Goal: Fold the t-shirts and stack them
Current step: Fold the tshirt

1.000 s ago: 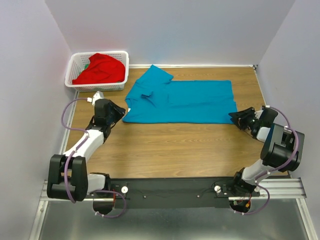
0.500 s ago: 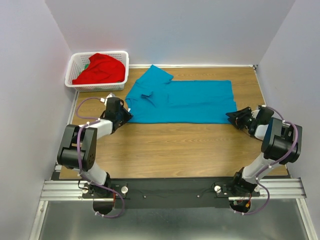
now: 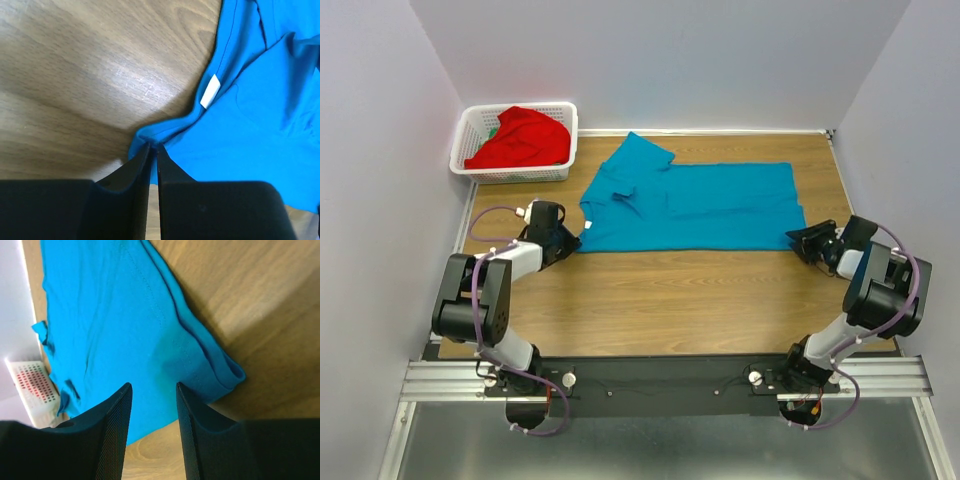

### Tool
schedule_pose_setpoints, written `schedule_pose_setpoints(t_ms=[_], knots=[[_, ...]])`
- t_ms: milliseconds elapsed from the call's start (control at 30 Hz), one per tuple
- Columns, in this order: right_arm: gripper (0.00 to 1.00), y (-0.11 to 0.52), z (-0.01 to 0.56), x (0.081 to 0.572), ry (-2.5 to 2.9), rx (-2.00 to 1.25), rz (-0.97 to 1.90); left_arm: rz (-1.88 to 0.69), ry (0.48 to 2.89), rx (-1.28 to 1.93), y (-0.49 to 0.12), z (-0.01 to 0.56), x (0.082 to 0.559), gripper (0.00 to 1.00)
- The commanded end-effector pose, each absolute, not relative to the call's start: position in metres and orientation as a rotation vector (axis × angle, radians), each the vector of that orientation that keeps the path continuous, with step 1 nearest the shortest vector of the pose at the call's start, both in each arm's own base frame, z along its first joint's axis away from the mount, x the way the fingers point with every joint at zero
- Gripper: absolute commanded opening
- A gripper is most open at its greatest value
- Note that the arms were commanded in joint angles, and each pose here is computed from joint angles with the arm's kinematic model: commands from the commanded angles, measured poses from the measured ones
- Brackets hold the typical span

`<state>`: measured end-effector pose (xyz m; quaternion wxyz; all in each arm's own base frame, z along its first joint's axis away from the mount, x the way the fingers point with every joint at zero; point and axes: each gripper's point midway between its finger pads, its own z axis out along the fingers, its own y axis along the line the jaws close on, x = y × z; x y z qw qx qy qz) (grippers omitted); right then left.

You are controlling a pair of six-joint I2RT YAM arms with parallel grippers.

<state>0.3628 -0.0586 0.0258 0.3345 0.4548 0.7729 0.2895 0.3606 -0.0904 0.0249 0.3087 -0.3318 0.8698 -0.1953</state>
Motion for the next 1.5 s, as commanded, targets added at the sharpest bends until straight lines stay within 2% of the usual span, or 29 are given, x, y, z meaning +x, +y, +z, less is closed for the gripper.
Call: schedule_pose_setpoints(t_ms=[0,167,267,433,567,700,833,867,1067,1100,1467], knots=[[0.49,-0.072,-0.002,0.329,2.127,1.321,0.557,-0.502,2.331,-0.886,-0.088,0.026,0.341,0.17],[0.51,-0.065,0.031,0.34,2.127,1.185,0.528,-0.452,2.205,-0.82,-0.073,0.074,0.345,0.22],[0.51,-0.033,0.061,0.356,2.165,0.979,0.513,-0.369,2.064,-0.775,-0.053,0.125,0.345,0.3],[0.51,0.028,0.104,0.379,2.195,0.666,0.54,-0.332,1.983,-0.652,-0.045,0.156,0.34,0.33],[0.51,0.051,0.106,0.38,2.232,0.567,0.595,-0.418,2.039,-0.5,-0.068,0.15,0.354,0.33],[0.51,0.051,0.095,0.375,2.287,0.513,0.571,-0.471,2.192,-0.344,-0.102,0.122,0.379,0.23],[0.51,0.038,0.078,0.37,2.335,0.523,0.463,-0.474,2.306,-0.239,-0.127,0.098,0.395,0.18],[0.51,0.036,0.076,0.369,2.34,0.527,0.45,-0.464,2.323,-0.229,-0.129,0.093,0.399,0.12],[0.51,0.026,0.06,0.365,2.382,0.523,0.367,-0.429,2.419,-0.231,-0.134,0.06,0.415,0.07],[0.51,0.025,0.058,0.365,2.386,0.525,0.36,-0.423,2.44,-0.23,-0.134,0.052,0.416,0.02],[0.51,0.015,0.049,0.367,2.403,0.543,0.305,-0.338,2.488,-0.258,-0.125,0.039,0.417,0.0]])
